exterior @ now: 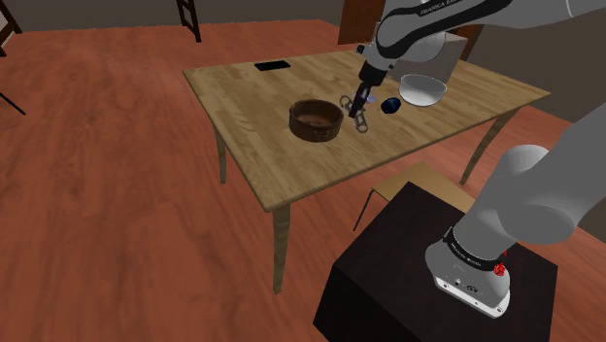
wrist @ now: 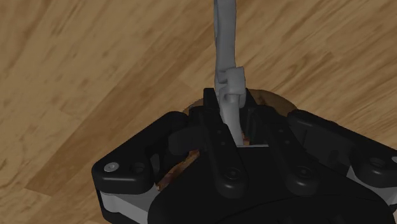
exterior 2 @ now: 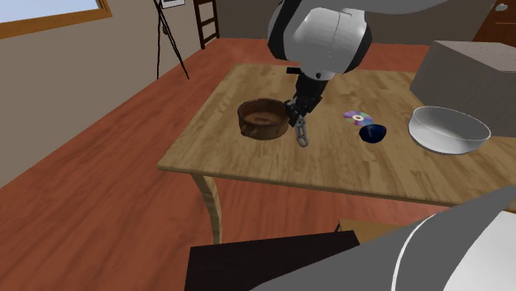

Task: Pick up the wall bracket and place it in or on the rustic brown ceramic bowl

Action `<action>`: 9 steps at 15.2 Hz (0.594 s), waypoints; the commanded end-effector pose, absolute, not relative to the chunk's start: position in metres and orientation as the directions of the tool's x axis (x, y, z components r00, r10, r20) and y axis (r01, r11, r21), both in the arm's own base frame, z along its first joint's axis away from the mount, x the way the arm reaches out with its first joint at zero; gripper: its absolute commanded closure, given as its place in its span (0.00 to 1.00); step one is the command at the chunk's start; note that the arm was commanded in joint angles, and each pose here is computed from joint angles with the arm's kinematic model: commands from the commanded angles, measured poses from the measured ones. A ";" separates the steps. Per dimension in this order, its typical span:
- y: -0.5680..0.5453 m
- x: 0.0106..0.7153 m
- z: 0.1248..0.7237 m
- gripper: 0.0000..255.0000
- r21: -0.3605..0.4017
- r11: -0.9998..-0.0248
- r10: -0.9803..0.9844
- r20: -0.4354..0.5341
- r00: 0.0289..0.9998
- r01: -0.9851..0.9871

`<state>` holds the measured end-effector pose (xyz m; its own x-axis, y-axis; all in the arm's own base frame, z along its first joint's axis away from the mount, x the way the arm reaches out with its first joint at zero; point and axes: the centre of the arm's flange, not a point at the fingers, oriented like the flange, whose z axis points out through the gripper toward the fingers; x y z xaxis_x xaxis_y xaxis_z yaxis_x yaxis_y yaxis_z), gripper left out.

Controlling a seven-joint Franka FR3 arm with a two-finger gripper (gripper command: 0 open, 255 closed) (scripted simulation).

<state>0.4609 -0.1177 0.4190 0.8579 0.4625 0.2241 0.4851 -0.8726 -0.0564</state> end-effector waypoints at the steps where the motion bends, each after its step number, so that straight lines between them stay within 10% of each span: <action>1: -0.117 0.461 0.429 1.00 -0.057 -0.873 0.462 0.224 0.858 0.485; 9: -0.117 0.461 0.471 1.00 -0.057 -0.873 0.462 0.224 0.858 0.485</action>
